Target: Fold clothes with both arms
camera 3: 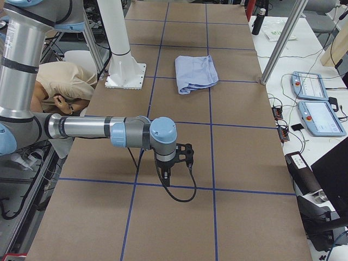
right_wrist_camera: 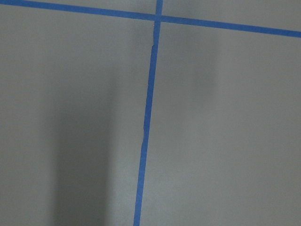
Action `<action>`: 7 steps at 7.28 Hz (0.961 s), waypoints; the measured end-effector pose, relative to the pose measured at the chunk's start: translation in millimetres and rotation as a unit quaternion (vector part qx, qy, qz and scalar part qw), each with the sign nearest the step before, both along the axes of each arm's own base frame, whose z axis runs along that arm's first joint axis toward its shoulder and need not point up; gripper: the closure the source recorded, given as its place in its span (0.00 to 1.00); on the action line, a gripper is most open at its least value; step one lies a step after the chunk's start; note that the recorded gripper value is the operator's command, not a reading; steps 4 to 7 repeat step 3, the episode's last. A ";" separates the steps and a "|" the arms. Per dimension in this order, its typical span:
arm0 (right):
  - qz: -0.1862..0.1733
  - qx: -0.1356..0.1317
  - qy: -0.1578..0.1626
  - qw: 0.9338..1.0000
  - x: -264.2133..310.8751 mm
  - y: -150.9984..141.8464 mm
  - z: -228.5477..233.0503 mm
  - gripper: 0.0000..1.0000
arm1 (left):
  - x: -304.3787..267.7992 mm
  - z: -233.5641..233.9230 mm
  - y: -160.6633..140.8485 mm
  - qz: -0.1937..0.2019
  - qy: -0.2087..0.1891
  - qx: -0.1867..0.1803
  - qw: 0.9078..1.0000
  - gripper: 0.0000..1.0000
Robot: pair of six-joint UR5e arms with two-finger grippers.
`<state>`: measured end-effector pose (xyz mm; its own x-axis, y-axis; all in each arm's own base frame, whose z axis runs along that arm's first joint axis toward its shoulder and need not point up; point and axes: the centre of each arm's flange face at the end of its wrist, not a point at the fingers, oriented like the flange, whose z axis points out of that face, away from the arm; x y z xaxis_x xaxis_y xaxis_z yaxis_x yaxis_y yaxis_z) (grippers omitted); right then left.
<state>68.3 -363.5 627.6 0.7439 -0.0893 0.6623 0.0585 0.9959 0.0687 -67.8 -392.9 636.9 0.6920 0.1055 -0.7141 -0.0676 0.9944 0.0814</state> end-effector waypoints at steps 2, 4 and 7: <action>0.000 0.000 0.000 1.000 0.0 -0.3 0.3 0.00 | 0.0 1.0 0.5 0.000 0.000 -0.001 1.000 0.00; 0.000 0.000 0.000 1.000 0.0 -0.4 0.5 0.00 | 0.0 1.1 0.6 0.000 0.000 -0.002 1.000 0.00; 0.000 0.000 0.000 1.000 0.0 -0.4 0.5 0.00 | 0.0 1.1 0.6 0.000 0.000 -0.002 1.000 0.00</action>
